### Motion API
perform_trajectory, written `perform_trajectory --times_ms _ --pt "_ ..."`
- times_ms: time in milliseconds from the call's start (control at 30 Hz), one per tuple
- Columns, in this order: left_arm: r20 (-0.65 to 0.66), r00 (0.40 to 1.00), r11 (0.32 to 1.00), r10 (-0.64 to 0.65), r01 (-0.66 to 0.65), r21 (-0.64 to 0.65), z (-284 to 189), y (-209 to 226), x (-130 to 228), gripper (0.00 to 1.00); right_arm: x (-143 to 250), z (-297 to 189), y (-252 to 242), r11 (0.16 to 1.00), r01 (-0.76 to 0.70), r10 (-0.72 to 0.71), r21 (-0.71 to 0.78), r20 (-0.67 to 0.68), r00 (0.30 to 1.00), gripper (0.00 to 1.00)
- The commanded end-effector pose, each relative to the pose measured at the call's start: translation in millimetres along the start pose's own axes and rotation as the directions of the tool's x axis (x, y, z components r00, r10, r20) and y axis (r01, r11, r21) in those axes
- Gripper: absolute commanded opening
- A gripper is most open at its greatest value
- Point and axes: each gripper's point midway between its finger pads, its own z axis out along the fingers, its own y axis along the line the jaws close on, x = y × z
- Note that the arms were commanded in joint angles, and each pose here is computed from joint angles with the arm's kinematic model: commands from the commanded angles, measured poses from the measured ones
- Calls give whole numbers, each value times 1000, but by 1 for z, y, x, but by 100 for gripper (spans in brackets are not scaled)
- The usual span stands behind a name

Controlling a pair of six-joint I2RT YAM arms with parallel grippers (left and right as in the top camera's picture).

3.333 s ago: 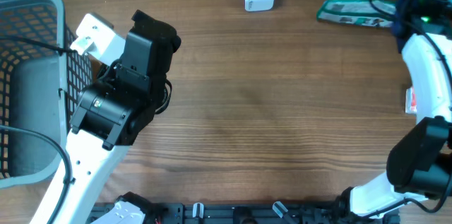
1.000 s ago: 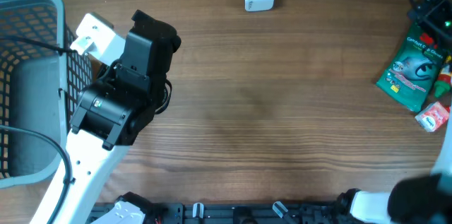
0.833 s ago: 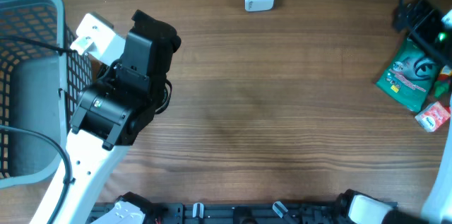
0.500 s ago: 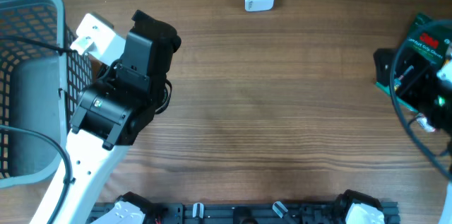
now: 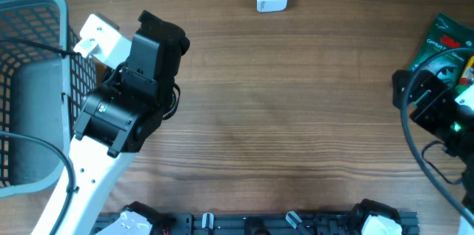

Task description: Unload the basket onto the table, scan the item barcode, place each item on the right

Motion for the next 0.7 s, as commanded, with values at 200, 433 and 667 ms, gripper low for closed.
perform_trajectory --times_ms 200,433,667 --pt "23 1000 1000 10 -10 0 -3 0 -5 100 12 -15 10 931 356 -279 -78 476 834 100" --pt "23 1000 1000 10 -10 0 -3 0 -5 100 38 -8 10 854 509 -273 -107 740 614 100" --pt "23 1000 1000 10 -10 0 -3 0 -5 100 57 35 -1 837 531 -238 -134 785 572 100"
